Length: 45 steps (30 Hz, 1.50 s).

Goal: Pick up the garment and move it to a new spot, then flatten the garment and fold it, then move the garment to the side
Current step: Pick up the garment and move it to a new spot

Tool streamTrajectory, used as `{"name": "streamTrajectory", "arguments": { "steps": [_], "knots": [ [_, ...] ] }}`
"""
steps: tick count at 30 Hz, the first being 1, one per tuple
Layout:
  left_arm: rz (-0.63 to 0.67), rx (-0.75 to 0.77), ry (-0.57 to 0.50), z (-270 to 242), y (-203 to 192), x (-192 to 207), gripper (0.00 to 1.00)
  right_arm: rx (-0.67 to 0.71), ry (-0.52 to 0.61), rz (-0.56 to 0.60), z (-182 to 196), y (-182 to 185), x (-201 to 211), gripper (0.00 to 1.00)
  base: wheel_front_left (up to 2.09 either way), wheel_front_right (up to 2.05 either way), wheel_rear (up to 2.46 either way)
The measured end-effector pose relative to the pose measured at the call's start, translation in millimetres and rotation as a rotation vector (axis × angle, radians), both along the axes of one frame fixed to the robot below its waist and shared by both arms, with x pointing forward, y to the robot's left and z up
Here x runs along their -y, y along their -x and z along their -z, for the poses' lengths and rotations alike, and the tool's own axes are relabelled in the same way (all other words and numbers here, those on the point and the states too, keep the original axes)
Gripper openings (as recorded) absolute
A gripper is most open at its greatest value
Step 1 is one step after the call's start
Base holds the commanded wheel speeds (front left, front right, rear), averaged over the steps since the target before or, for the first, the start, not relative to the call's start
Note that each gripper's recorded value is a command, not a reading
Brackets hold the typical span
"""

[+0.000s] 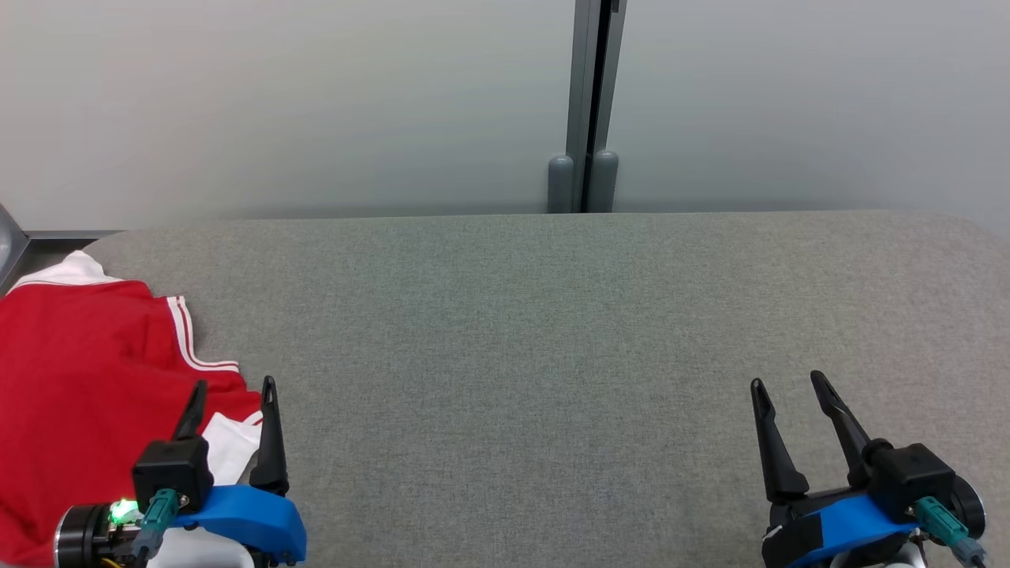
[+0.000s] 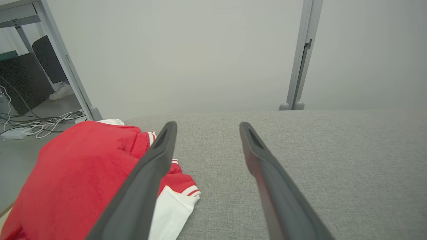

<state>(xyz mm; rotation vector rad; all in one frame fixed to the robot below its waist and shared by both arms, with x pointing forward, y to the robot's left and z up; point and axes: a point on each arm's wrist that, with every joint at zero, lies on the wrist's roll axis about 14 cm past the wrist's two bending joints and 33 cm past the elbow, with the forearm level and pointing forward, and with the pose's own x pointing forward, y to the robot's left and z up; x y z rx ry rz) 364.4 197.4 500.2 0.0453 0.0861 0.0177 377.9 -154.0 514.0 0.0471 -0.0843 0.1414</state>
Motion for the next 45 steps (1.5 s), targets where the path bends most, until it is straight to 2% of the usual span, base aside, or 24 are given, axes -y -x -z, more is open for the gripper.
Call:
{"name": "streamTrajectory", "arguments": {
  "steps": [7,14,31,45],
  "knots": [
    [-0.027,0.011,0.000,-3,5,-9,1.00,0.011,-0.001,-0.017,-4,-2,-6,1.00,0.00,0.00,0.00],
    [-0.102,0.029,-0.002,-8,21,-35,1.00,0.018,-0.011,-0.086,-7,-8,-30,1.00,0.00,0.00,0.00],
    [-0.387,0.055,-0.012,-11,97,-114,1.00,0.012,-0.019,-0.311,-6,-22,-111,1.00,0.00,0.00,0.00],
    [-0.514,0.051,-0.026,-13,139,-141,1.00,-0.013,-0.027,-0.422,2,-24,-151,1.00,0.00,0.00,0.00]
  ]
}}
